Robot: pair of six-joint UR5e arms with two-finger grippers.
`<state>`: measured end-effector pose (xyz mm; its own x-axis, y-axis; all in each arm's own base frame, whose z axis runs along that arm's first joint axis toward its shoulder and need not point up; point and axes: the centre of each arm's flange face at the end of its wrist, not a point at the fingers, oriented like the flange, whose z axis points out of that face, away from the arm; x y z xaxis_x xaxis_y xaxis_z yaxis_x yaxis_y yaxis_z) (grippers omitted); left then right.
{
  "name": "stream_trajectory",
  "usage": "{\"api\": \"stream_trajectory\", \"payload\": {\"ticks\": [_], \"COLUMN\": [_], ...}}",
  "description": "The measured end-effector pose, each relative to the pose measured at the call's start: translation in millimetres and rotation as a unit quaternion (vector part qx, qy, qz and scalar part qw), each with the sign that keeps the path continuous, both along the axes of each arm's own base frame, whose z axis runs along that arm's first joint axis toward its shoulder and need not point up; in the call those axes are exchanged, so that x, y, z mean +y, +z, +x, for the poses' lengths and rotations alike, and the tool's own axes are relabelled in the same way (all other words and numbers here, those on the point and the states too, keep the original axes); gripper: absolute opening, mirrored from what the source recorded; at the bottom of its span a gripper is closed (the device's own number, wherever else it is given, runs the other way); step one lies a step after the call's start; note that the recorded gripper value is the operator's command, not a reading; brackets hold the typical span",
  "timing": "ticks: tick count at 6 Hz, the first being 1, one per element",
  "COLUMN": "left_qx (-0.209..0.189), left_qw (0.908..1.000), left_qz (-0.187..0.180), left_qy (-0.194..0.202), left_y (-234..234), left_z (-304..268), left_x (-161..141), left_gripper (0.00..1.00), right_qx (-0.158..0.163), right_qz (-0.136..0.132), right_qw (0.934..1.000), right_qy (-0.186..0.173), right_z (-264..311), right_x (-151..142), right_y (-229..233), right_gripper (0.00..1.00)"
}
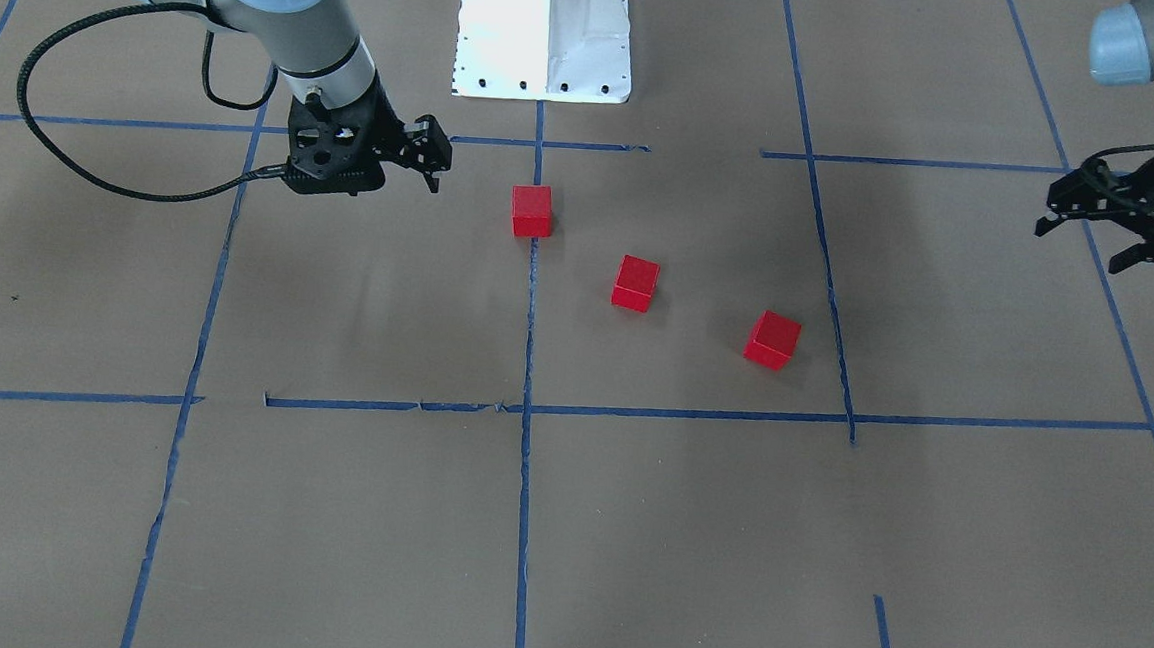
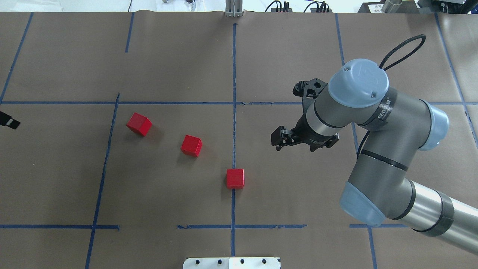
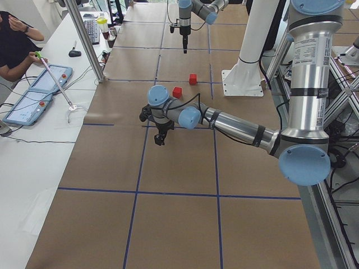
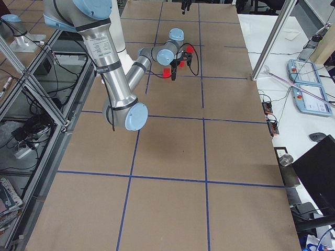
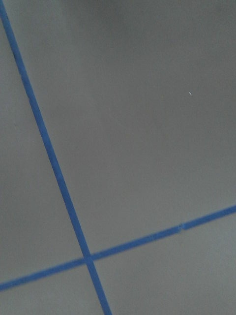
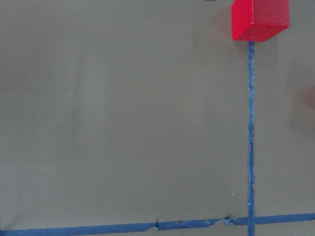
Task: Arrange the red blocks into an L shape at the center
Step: 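Raise the right gripper away while the left arm reaches toward the cubes, then grasp the red cube nearer the center with the left gripper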
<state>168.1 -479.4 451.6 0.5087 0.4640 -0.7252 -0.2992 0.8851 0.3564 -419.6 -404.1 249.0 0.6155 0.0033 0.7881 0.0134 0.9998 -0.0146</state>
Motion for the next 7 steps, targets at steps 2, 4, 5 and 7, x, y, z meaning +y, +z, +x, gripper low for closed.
{"api": "stream_trajectory", "payload": {"ticks": [2, 4, 5, 7], "left_qx": [0.048, 0.039, 0.024, 0.007], "left_qw": [0.9973, 0.9985, 0.9995, 0.9999], "left_qz": [0.011, 0.026, 0.021, -0.008], "left_qy": [0.054, 0.029, 0.009, -0.01], "left_y": [-124, -186, -188, -184], "left_z": [145, 225, 247, 275], "left_x": [15, 42, 49, 50], "left_gripper": [1.0, 1.0, 1.0, 1.0], "right_qx": [0.004, 0.003, 0.004, 0.01], "right_qz": [0.0, 0.003, 0.003, -0.001], "right_qw": [1.0, 1.0, 1.0, 0.9999], "right_qy": [0.0, 0.002, 0.003, 0.006], "right_z": [9, 11, 12, 18], "right_x": [1, 2, 2, 3], "right_y": [10, 9, 10, 20], "right_gripper": [1.0, 1.0, 1.0, 1.0]}}
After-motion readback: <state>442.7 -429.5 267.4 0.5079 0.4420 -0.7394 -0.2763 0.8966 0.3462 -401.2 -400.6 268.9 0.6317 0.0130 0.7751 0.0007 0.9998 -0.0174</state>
